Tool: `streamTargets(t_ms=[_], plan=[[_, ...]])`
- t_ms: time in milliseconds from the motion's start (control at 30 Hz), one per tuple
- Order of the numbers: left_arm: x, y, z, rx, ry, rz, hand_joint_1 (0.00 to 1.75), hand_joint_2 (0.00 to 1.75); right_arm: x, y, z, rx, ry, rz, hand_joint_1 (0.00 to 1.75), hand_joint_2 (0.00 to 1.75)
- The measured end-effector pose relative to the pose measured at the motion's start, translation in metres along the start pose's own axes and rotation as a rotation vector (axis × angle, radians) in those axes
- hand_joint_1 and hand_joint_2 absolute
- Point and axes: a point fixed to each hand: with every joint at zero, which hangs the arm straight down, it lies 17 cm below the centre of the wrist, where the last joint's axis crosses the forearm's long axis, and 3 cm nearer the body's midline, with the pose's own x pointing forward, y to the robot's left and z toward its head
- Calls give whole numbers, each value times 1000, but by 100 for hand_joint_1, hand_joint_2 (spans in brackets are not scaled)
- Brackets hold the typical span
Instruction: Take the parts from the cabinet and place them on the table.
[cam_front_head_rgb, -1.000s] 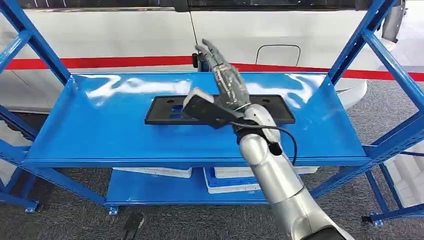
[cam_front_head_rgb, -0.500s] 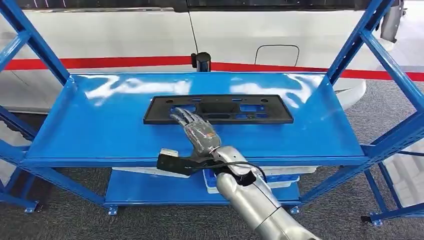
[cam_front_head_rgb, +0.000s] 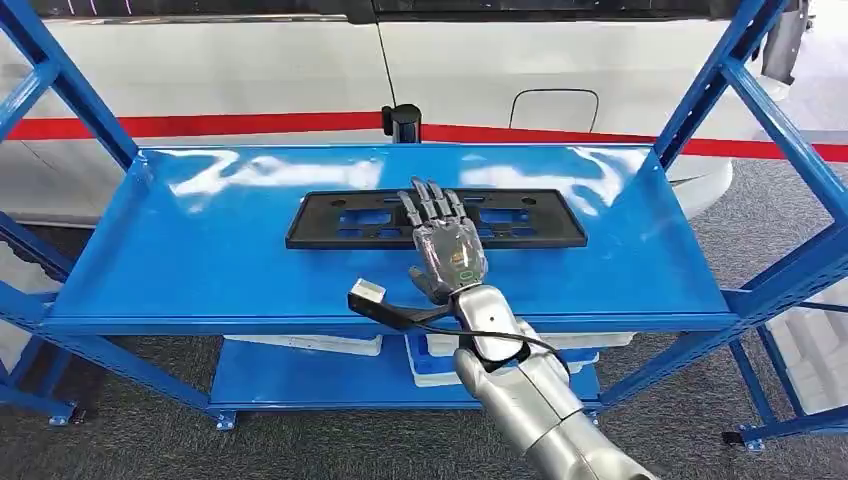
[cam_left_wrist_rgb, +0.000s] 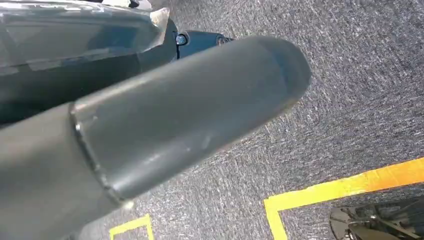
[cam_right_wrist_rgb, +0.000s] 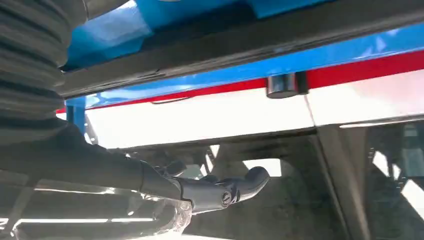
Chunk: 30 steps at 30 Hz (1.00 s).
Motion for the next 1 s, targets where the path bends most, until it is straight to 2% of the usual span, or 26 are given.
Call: streamTargets(t_ms=[233,433,933,967,1000], plan=[[1,0,0,1,-9,-11,0,0,-14,5,2,15,39,11,0,175],[4,1,0,5,-32,-37,0,0,-36,41,16,128,116,68,0,175],[14,-3,2,12,-82,-104,0,0,-92,60,4,260,263,173,0,175],[15,-4,2,11,-84,-107,0,0,-95,59,2,265,271,175,38,175],[16,-5,3,9,-87,-112,0,0,-98,59,1,272,279,178,131,175]])
